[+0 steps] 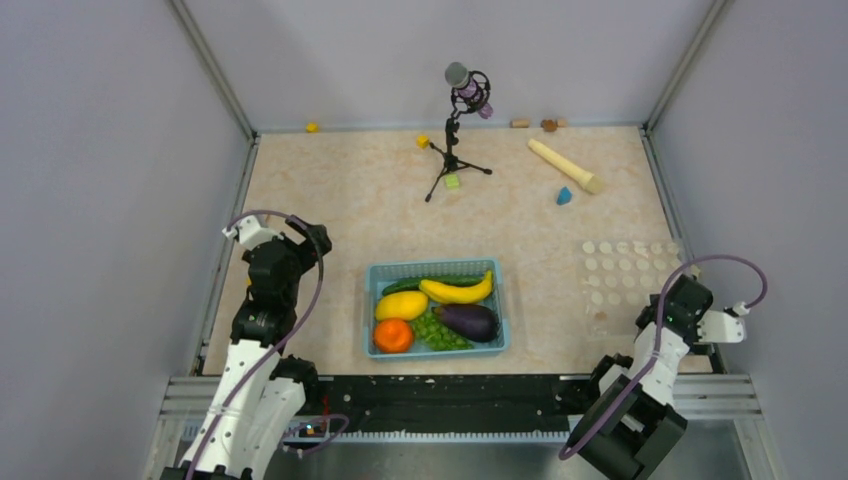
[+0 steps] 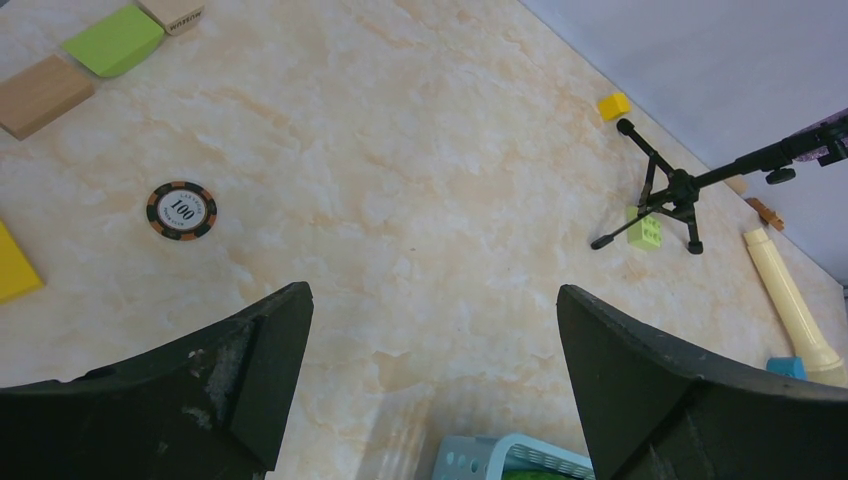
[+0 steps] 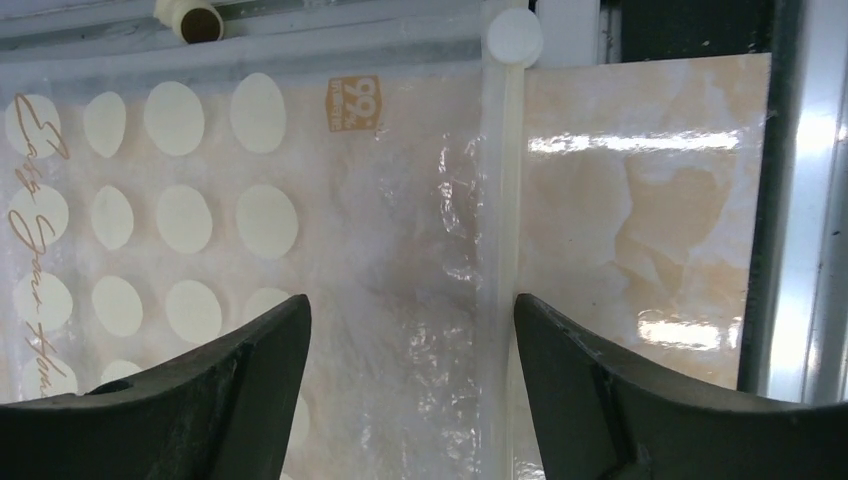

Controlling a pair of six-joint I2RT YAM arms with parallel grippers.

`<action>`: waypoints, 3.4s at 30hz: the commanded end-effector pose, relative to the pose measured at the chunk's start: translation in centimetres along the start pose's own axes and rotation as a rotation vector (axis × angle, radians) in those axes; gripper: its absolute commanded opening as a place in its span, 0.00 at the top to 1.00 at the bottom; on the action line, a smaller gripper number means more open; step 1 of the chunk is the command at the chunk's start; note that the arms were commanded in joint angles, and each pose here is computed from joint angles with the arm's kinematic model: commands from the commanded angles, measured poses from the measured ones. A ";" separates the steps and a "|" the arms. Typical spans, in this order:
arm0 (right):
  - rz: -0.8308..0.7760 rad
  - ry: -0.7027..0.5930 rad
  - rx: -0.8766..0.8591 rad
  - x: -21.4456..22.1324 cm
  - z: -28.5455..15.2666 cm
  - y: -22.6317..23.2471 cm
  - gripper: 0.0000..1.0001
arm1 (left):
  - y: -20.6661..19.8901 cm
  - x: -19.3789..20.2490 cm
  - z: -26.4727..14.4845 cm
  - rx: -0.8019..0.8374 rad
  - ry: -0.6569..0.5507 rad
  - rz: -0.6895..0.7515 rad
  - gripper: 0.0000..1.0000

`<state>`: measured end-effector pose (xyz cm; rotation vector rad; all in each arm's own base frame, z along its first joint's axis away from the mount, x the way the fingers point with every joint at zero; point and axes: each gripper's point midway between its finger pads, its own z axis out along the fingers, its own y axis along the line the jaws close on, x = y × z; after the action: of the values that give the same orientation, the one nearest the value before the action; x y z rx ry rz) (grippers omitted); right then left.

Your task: Place the food in the zip-top bag and seal the zipper

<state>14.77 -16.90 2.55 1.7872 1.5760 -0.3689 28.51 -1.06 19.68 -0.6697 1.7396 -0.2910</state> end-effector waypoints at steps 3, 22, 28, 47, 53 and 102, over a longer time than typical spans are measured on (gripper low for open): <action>0.017 0.064 -0.018 1.8 0.3 -0.2 0.41 | 0.0 -0.7 0.1 -0.001 -0.033 -0.014 0.03; -0.074 -0.014 -0.326 -0.1 -2.3 4.4 1.00 | -0.1 -0.6 -0.1 0.006 -0.025 -0.017 0.03; -0.152 -0.067 -0.579 -1.2 -6.4 9.0 1.00 | -1.1 -0.3 -0.1 0.055 -0.005 -0.012 0.03; -0.483 0.237 -1.277 5.7 -24.3 18.9 1.00 | -13.8 3.8 -3.8 0.736 0.256 -0.036 0.03; -0.529 0.352 -1.391 11.1 -29.2 19.2 1.00 | -18.9 6.7 -6.6 0.900 0.334 0.087 0.03; -0.437 0.517 -1.492 18.1 -37.5 19.4 1.00 | -32.7 23.6 -6.3 0.976 0.591 0.224 0.88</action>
<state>28.74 21.10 22.05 0.3809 1.7778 0.8838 27.04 -41.49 18.71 0.3743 1.9268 -1.2262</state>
